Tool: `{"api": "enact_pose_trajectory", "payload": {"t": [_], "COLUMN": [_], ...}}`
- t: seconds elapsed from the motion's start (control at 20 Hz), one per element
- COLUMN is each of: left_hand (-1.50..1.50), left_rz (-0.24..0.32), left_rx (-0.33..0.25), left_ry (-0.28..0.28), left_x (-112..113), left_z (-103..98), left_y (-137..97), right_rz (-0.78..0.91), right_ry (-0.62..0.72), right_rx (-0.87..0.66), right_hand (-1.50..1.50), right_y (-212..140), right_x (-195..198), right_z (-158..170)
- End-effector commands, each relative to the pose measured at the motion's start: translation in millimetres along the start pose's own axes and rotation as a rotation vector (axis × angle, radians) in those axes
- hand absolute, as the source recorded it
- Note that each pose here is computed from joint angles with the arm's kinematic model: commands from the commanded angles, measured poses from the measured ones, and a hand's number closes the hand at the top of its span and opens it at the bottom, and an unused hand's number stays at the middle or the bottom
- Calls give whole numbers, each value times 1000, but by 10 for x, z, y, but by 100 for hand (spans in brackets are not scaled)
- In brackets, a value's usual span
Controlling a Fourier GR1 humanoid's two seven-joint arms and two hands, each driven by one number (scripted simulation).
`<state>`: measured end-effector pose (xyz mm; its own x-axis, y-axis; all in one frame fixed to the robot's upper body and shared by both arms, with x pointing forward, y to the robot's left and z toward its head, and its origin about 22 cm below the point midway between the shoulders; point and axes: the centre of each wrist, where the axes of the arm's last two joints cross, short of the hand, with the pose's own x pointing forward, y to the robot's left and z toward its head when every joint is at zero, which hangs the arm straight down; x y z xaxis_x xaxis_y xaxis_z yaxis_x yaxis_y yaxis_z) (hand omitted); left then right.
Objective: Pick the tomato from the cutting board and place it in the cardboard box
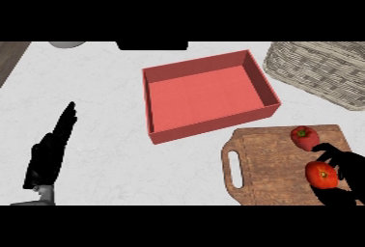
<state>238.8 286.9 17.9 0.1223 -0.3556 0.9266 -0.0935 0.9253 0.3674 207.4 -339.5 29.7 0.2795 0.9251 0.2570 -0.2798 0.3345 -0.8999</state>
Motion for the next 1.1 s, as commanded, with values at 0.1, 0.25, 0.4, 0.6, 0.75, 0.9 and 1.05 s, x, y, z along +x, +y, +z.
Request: {"api": "enact_pose_trajectory", "payload": {"t": [0.1,0.25,0.4,0.6,0.75,0.9,1.05], "left_hand": [0,0,0,0,0,0,0], "left_rz": [-7,-11,-1,0,0,-19,5], "left_rx": [3,-84,-129,-156,-158,-151,-156], "left_ry": [-7,-77,-109,-134,-133,-123,-113], "left_x": [-61,163,203,278,317,289,261], "left_z": [18,-126,-119,-162,-195,-206,-193], "left_y": [140,-131,-247,-326,-356,-320,-383], "right_rz": [25,193,276,325,307,236,39], "right_ry": [-32,-394,-630,-801,-890,-1003,-1181], "right_rx": [-102,-61,-26,-53,-84,-69,-29], "right_hand": [150,150,150,150,150,150,150], "right_y": [-179,-649,-822,-1256,-1493,-1797,-1807], "right_x": [-34,531,725,816,747,712,752], "right_z": [46,-428,-452,-616,-762,-863,-1008]}}
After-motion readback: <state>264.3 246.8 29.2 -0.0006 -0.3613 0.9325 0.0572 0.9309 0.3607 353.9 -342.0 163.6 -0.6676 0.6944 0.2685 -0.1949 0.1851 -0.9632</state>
